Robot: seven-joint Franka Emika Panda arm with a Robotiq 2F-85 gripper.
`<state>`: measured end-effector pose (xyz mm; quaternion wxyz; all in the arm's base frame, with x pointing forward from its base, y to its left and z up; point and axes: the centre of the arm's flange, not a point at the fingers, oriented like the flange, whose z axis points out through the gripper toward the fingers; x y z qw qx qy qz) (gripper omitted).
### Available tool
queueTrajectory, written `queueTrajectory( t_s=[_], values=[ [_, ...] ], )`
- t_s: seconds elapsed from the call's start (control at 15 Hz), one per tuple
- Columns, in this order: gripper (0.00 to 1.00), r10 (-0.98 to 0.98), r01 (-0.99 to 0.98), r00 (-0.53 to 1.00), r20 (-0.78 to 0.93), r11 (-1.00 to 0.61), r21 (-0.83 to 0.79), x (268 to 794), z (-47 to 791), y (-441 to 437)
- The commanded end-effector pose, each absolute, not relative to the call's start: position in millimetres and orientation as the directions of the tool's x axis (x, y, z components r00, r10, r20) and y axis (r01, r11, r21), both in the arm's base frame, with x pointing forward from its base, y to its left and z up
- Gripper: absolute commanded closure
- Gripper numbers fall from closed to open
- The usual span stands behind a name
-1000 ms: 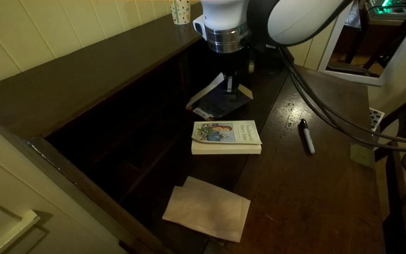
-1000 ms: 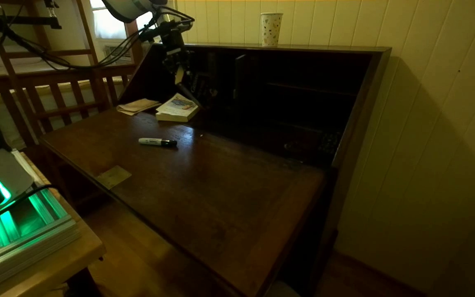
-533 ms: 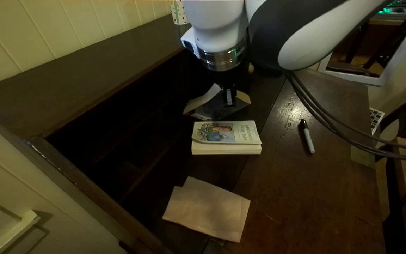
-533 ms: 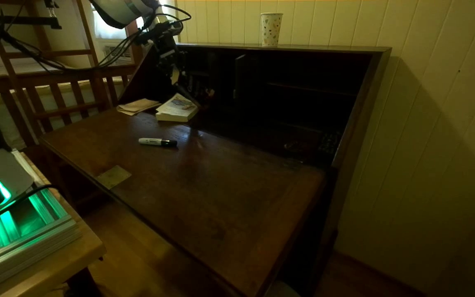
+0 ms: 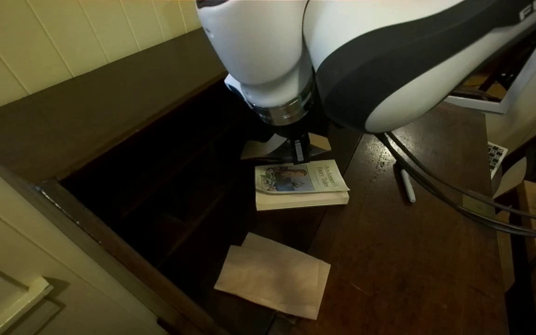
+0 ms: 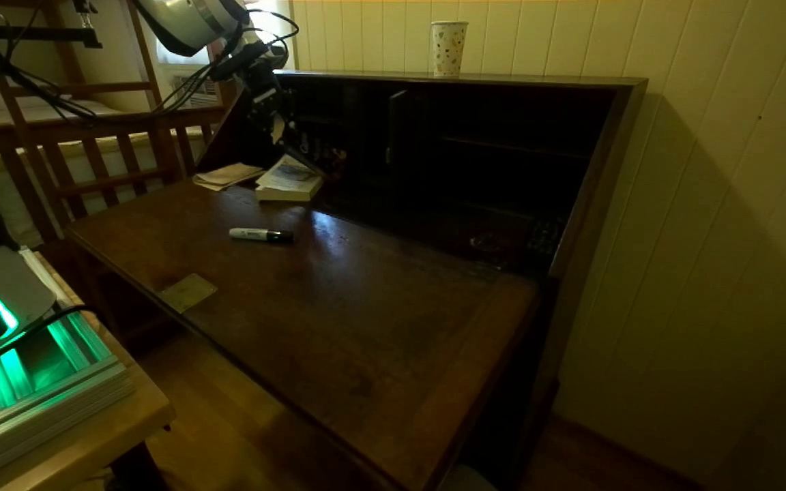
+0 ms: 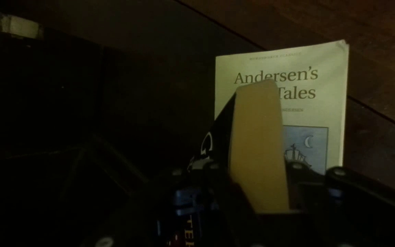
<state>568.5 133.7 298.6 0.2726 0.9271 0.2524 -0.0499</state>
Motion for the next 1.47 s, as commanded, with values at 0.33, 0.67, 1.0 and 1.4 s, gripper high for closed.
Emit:
queueTrajectory(
  t_s=[0.33,0.67,1.0,1.4],
  values=[
    [0.92,0.331,0.42,0.907,-0.259,-0.693,0.586,568.2,249.4,174.6],
    [0.92,0.255,0.336,0.942,-0.219,-0.724,0.603,562.5,239.6,190.0],
    [0.92,0.173,0.205,0.978,-0.113,-0.744,0.637,557.5,236.7,195.0],
    [0.92,0.111,0.061,0.993,0.026,-0.713,0.699,553.3,236.6,204.8]
  ],
)
